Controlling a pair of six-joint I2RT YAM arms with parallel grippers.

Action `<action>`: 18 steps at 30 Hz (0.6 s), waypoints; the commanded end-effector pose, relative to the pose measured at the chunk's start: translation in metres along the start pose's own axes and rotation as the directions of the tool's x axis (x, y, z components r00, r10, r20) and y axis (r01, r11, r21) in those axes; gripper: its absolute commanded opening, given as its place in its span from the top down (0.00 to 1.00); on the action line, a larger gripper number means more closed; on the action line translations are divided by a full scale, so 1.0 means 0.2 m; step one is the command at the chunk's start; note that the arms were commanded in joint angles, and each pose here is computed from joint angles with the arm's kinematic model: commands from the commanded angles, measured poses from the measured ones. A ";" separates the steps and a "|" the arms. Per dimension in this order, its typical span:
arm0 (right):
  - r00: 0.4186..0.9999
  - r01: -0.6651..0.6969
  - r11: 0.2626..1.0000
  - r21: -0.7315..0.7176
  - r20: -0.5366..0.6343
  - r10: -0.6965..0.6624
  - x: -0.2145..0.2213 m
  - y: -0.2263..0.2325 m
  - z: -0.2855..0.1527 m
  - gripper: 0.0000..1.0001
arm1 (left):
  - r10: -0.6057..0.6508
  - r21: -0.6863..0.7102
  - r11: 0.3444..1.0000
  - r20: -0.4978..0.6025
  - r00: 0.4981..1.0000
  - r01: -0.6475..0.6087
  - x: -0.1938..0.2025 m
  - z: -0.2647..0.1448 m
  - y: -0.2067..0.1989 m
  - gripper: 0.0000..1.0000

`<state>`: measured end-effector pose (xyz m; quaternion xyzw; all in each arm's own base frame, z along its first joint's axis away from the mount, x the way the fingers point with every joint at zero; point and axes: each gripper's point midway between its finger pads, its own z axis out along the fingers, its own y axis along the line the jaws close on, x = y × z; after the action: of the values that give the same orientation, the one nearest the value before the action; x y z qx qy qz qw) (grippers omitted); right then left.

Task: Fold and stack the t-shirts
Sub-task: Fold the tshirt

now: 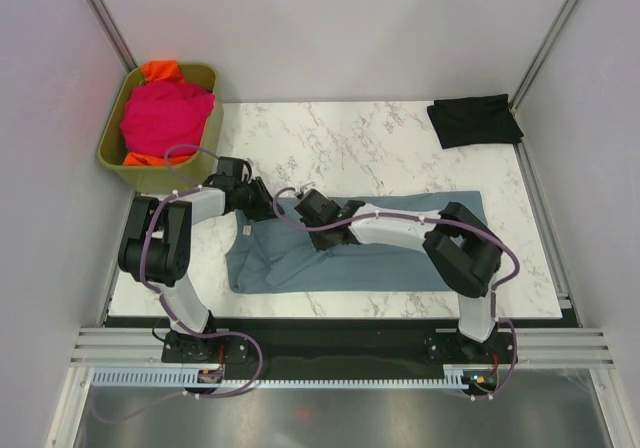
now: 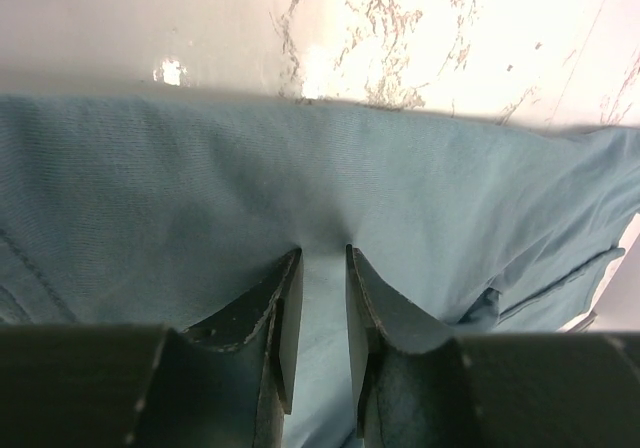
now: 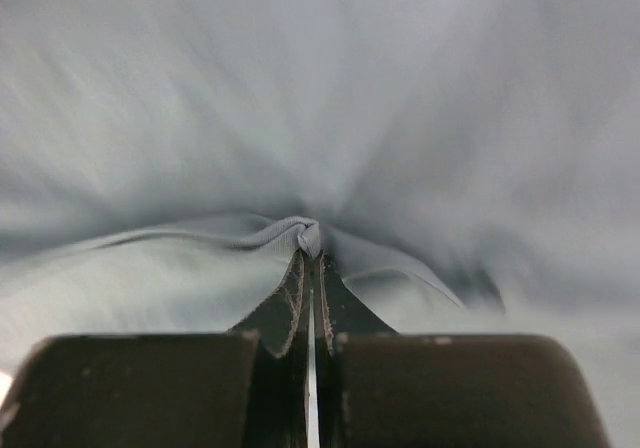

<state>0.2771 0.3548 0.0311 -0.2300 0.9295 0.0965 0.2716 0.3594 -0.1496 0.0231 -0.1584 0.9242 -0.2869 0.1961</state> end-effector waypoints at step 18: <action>0.991 -0.098 0.995 0.032 0.091 0.095 0.26 -0.16 -0.57 0.17 | 0.100 -0.023 0.995 0.104 0.990 -0.098 -0.28 -0.08 -0.13 0.57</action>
<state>0.1902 0.2637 0.0650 -0.1887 0.9388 0.0880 0.2743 0.3932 -0.1463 0.0374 -0.1572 0.9243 -0.2730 0.2153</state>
